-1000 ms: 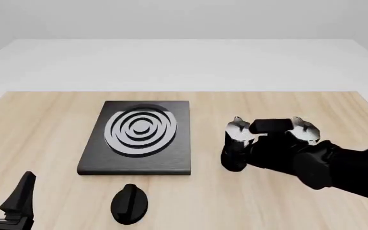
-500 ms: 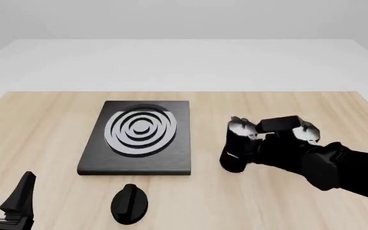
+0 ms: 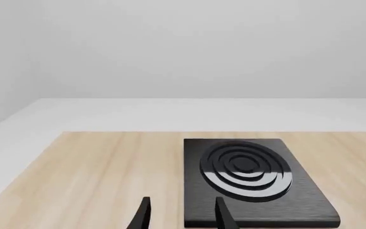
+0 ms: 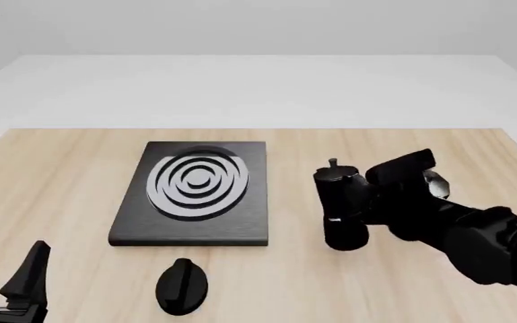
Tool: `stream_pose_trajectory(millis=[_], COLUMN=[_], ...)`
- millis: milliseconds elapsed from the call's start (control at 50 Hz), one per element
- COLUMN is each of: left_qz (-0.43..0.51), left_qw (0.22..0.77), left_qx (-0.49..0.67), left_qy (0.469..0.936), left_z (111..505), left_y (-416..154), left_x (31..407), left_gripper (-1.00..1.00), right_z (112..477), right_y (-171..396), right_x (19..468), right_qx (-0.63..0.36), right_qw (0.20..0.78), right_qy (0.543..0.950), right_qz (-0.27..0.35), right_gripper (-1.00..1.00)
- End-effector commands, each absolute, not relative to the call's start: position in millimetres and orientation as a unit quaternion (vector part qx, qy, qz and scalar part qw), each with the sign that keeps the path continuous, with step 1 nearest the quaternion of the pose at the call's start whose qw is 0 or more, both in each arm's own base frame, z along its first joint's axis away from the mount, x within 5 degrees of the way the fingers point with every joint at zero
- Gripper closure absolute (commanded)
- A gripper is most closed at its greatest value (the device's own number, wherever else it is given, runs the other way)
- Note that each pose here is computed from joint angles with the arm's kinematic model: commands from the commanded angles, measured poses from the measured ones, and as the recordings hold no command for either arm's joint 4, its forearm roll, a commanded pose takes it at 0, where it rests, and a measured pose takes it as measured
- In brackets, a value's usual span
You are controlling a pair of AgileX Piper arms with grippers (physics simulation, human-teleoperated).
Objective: Put both moka pots on the stove.
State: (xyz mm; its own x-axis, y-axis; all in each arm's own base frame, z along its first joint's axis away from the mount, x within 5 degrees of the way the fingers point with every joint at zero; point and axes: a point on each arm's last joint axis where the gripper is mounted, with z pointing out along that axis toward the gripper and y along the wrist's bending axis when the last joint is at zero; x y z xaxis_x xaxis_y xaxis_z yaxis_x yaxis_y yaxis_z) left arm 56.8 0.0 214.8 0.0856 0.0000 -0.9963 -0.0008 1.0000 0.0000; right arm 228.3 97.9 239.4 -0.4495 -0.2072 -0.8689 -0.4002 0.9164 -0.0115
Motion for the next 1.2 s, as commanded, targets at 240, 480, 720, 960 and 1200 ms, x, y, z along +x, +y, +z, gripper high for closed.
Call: stream_pose_trajectory(millis=[240, 480, 720, 960, 1200], left_qz=[0.000, 0.000, 0.000, 0.000, 0.000], left_qw=[0.737, 0.737, 0.737, 0.737, 0.737], left_qx=[0.000, 0.000, 0.000, 0.000, 0.000], left_qy=[0.676, 0.676, 0.676, 0.676, 0.676], left_z=[214.8, 214.8, 214.8, 214.8, 214.8], left_y=[0.0, 0.0, 0.0, 0.0, 0.0], left_x=[56.7, 56.8, 56.8, 56.8, 56.8], left_gripper=[-1.00, -1.00, -1.00, -1.00, -1.00], right_z=[278.3, 278.5, 275.8, 271.7, 274.1], right_y=[100.9, 107.5, 126.5, 154.0, 185.5], right_x=[212.4, 209.5, 220.8, 238.8, 255.2], right_qx=[-0.187, -0.182, -0.191, -0.212, -0.229], right_qw=[0.615, 0.656, 0.684, 0.701, 0.723], right_qy=[0.756, 0.717, 0.683, 0.655, 0.619], right_qz=[0.125, 0.151, 0.173, 0.186, 0.204], right_gripper=[1.00, 1.00, 1.00, 1.00, 1.00])
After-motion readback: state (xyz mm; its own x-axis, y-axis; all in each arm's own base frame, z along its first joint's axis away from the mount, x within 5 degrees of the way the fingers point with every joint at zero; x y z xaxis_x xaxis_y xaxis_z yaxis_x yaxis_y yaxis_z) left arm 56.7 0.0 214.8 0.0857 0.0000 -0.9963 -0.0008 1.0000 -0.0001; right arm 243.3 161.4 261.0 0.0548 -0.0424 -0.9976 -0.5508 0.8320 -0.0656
